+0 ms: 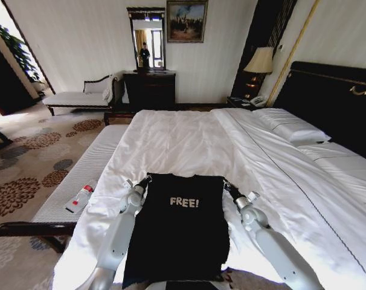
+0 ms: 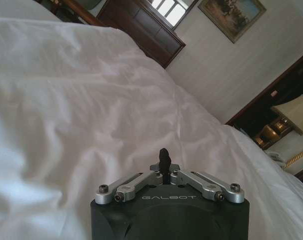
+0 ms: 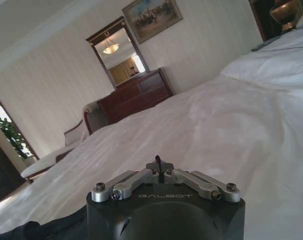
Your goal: Fold the clothes on the bed.
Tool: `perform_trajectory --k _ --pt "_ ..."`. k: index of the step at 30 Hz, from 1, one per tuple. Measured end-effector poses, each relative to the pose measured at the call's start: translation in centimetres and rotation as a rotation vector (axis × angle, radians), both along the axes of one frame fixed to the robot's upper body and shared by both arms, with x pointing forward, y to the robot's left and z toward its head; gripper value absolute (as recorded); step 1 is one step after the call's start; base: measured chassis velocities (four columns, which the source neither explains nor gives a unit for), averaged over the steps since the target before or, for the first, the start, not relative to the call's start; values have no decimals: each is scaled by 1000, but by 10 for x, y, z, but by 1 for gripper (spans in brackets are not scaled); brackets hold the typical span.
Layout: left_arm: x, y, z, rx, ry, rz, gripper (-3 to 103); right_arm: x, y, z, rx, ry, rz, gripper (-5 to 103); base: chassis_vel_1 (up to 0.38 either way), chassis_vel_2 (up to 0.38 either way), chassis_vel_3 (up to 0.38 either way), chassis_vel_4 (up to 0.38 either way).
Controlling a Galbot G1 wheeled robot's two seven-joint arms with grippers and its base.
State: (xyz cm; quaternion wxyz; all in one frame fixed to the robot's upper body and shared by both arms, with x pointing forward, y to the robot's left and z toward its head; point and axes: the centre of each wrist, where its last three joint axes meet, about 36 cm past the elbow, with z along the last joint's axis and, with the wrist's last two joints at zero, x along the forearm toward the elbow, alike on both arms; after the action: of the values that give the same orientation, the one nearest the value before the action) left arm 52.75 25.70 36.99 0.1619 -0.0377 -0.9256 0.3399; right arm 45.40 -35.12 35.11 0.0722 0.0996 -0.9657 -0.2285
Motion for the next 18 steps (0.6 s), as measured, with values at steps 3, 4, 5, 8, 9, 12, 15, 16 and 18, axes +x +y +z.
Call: perform_trajectory --k 3,4,5,8,9,12,15,16,18 --pt "4 22 23 13 -43 6 1 6 0 21 45 -92 71 0 0 0 0 0" --pt "5 32 34 19 -65 8 1 10 -1 31 64 -133 101 0 0 0 0 0" --pt "6 39 45 21 -84 8 1 14 -1 39 79 -163 122 0 0 0 0 0" --pt "7 54 75 21 -140 1 1 25 -1 61 122 -230 172 0 0 0 0 0" --pt "8 60 87 24 -162 -3 1 31 0 69 134 -248 185 0 0 0 0 0" --pt "13 68 106 33 -195 -6 1 44 1 79 139 -270 198 0 0 0 0 0" --pt "25 77 135 50 -235 -5 1 73 -1 99 118 -310 208 0 0 0 0 0" --pt "26 77 140 54 -241 -7 1 79 0 106 118 -324 213 0 0 0 0 0" --pt "26 77 144 57 -247 -13 1 84 1 114 119 -338 218 0 0 0 0 0"
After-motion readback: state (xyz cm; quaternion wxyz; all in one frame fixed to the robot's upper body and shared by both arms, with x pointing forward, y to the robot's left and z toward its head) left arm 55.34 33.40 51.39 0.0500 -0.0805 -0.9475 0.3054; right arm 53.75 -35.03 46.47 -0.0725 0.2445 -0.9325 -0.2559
